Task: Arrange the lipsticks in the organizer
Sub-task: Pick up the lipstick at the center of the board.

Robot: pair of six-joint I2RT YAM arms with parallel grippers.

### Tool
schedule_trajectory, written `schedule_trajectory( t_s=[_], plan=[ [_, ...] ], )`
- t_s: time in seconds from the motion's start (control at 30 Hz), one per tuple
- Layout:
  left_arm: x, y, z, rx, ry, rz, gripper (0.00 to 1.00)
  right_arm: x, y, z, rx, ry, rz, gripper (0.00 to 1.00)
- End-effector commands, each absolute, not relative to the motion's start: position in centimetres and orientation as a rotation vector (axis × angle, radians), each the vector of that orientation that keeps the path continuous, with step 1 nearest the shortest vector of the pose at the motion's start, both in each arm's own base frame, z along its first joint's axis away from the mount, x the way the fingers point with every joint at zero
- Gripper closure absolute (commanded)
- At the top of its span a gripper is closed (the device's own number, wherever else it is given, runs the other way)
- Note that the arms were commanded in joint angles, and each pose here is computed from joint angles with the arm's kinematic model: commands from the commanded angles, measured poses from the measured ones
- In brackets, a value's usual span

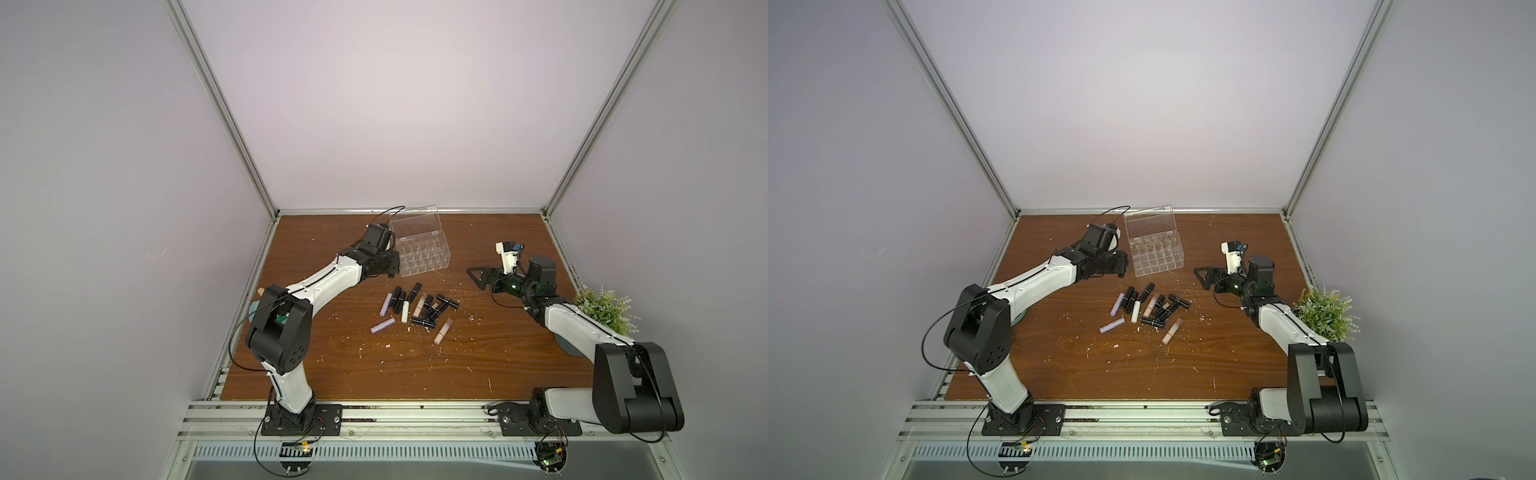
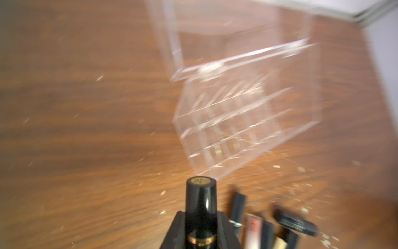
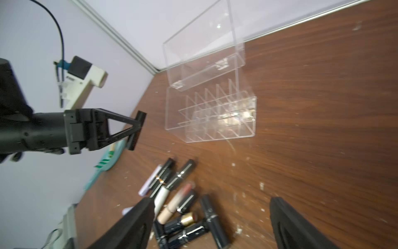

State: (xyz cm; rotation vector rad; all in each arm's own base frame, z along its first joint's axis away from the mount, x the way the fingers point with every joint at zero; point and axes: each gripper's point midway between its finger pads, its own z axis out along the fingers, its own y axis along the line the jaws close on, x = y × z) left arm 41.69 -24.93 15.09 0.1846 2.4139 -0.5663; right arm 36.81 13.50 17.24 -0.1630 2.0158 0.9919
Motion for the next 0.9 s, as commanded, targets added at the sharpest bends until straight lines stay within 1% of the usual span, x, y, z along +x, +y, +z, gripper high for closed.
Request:
schedule_trajectory(
  t_s=[0.0,0.1,0.2,0.4,0.57,0.63,0.67,0.87],
  plan=[
    [39.8,-29.5,20.0,0.471,2.22,-0.874,0.76,35.5,16.5,22.5,-0.341,1.84,1.26,0.08],
    [38.1,-31.3,22.0,0.588,2.111,-1.044,0.75,34.5,17.4,24.5,-0.404,1.772,1.368,0.08],
    [36.0,-32.8,22.7,0.704,2.044,-1.222,0.74,33.4,18.5,26.4,-0.477,1.72,1.446,0.08],
    [33.1,-33.8,23.3,0.85,1.913,-1.437,0.74,31.9,21.1,28.8,-0.626,1.66,1.513,0.17],
    [31.9,-33.8,24.5,0.892,1.831,-1.539,0.74,31.8,22.7,29.1,-0.679,1.658,1.56,0.2],
    [31.6,-33.8,25.1,0.894,1.801,-1.569,0.74,32.1,23.1,28.9,-0.683,1.667,1.571,0.27],
    [31.5,-33.8,25.3,0.895,1.791,-1.575,0.74,32.1,23.3,28.7,-0.685,1.674,1.576,0.29],
    [31.4,-33.8,25.1,0.89,1.801,-1.592,0.75,31.8,24.4,28.5,-0.719,1.678,1.594,0.3]
  ],
)
